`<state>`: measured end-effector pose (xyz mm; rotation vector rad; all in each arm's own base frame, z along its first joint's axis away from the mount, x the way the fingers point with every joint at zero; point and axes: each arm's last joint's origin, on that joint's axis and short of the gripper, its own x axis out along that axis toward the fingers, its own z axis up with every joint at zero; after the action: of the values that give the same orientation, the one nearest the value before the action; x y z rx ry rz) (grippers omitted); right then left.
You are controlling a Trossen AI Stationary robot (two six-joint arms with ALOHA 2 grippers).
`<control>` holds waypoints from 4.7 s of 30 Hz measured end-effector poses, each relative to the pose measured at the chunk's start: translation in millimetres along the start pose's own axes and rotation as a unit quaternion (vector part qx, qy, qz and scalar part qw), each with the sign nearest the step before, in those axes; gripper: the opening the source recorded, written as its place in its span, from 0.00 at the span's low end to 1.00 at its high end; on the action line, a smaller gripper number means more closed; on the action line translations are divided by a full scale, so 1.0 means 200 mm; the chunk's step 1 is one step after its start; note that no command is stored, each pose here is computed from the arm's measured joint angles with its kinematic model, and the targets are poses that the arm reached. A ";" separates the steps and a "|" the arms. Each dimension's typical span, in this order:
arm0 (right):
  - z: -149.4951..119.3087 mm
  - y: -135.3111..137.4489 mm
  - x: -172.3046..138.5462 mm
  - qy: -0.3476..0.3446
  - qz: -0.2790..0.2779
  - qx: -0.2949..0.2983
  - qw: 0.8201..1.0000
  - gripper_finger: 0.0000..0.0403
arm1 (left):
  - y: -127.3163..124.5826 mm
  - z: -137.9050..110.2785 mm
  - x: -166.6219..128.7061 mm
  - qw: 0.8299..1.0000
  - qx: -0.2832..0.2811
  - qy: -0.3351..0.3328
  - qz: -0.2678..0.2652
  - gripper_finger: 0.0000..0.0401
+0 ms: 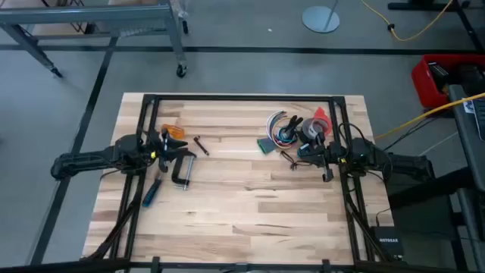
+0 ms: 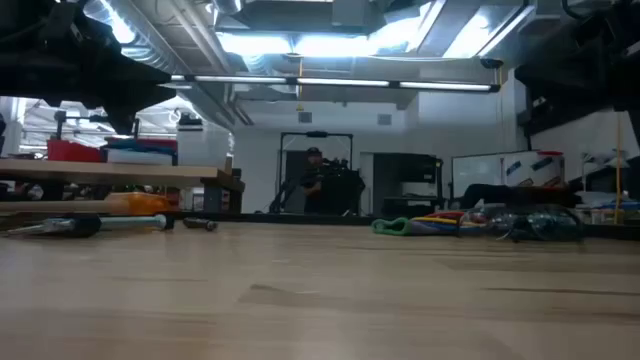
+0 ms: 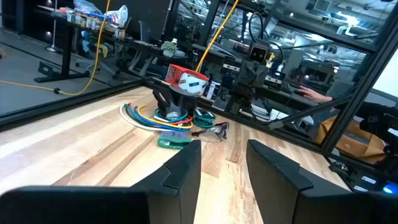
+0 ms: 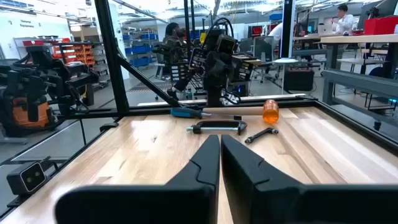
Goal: Coil cords
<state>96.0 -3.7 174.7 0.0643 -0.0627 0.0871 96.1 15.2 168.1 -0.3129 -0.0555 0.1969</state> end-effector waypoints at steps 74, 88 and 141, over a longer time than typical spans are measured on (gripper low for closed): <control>-0.02 0.00 0.00 0.019 -0.009 0.003 1.000 0.05 | 0.00 0.00 0.00 0.976 -0.219 0.000 0.000 0.30; 0.02 -0.01 0.00 -0.023 -0.020 -0.003 1.000 0.05 | 0.00 0.00 0.00 0.973 -0.231 -0.009 0.011 0.30; 0.29 -0.02 -0.05 0.070 -0.190 0.256 0.945 0.44 | 0.01 0.01 0.00 0.998 -0.035 -0.020 0.051 0.30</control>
<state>82.7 -11.7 231.1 0.5881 0.1176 -0.2809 96.3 18.4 168.6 -0.3813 -0.0853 0.3021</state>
